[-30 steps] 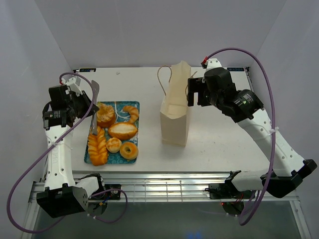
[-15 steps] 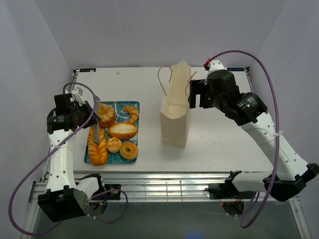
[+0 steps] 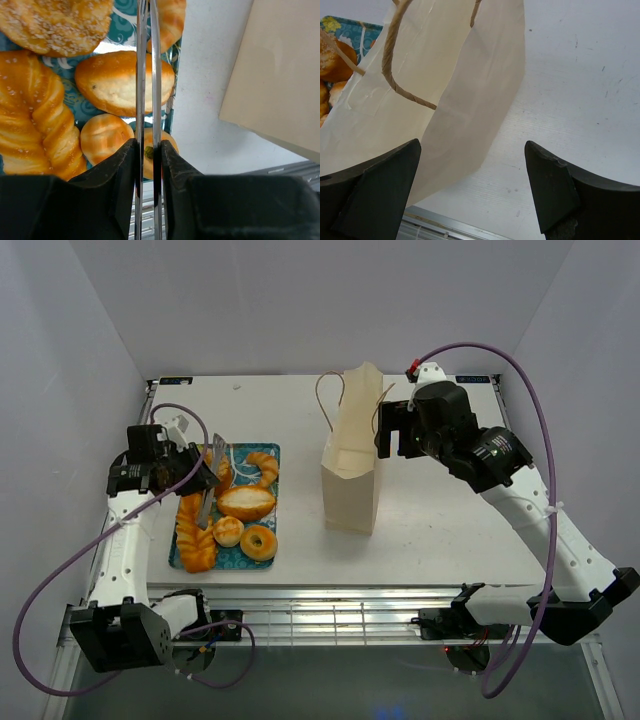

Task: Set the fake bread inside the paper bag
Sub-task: Pick up the fake bread from the plate.

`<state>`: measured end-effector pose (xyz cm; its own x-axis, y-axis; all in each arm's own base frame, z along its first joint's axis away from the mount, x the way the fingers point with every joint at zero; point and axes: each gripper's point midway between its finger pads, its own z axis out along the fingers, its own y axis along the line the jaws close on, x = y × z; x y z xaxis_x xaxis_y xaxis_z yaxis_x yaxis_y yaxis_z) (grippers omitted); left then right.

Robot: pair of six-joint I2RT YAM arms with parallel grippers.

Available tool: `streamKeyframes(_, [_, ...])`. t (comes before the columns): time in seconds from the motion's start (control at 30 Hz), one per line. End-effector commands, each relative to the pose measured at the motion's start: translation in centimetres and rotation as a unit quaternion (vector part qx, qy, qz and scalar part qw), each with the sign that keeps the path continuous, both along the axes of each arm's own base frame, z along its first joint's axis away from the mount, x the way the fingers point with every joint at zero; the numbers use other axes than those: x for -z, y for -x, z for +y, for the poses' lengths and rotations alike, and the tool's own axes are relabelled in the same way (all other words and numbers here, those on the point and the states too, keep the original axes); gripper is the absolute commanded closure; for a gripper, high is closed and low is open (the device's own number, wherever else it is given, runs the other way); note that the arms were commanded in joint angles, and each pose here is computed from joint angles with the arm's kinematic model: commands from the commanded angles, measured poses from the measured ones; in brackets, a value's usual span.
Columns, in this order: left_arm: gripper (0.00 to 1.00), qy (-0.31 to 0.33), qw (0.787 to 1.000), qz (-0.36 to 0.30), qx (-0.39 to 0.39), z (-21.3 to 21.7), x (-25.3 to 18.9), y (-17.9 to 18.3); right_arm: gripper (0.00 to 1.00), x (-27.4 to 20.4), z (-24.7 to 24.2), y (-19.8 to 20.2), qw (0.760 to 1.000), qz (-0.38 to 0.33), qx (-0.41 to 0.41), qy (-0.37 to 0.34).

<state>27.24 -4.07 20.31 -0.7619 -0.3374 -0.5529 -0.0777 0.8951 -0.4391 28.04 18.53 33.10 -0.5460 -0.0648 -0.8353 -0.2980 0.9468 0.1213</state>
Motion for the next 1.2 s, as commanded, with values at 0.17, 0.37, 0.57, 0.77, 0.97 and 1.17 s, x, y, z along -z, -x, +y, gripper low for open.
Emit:
streamKeyframes(0.17, [0.64, -0.017, 0.996, 0.013, 0.087, -4.7, 1.0, -0.4, 0.10, -1.9, -0.6, -0.4, 0.999, -0.038, 0.007, -0.012])
streamKeyframes(0.37, [0.60, -0.035, 0.994, 0.035, 0.097, -6.1, 2.1, -0.1, 0.10, -2.0, -0.9, -0.3, 0.999, -0.044, 0.011, -0.015])
streamKeyframes(0.57, [0.57, -0.068, 0.993, 0.051, 0.087, -5.4, 2.8, -0.3, 0.10, -2.7, -1.2, -0.1, 0.998, -0.056, 0.013, -0.022])
streamKeyframes(0.77, [0.55, -0.087, 0.990, 0.060, 0.089, -5.1, 3.0, -1.2, 0.10, -2.8, -1.3, -0.1, 0.998, -0.060, 0.016, -0.025])
streamKeyframes(0.97, [0.64, -0.095, 0.989, 0.065, 0.088, -5.0, 3.3, -1.8, 0.10, -2.5, -1.4, -0.1, 0.998, -0.060, 0.016, -0.025])
streamKeyframes(1.17, [0.61, -0.101, 0.990, 0.040, 0.085, -5.1, 1.7, -2.8, 0.10, -3.0, -1.3, 0.0, 0.997, -0.066, 0.015, -0.033])
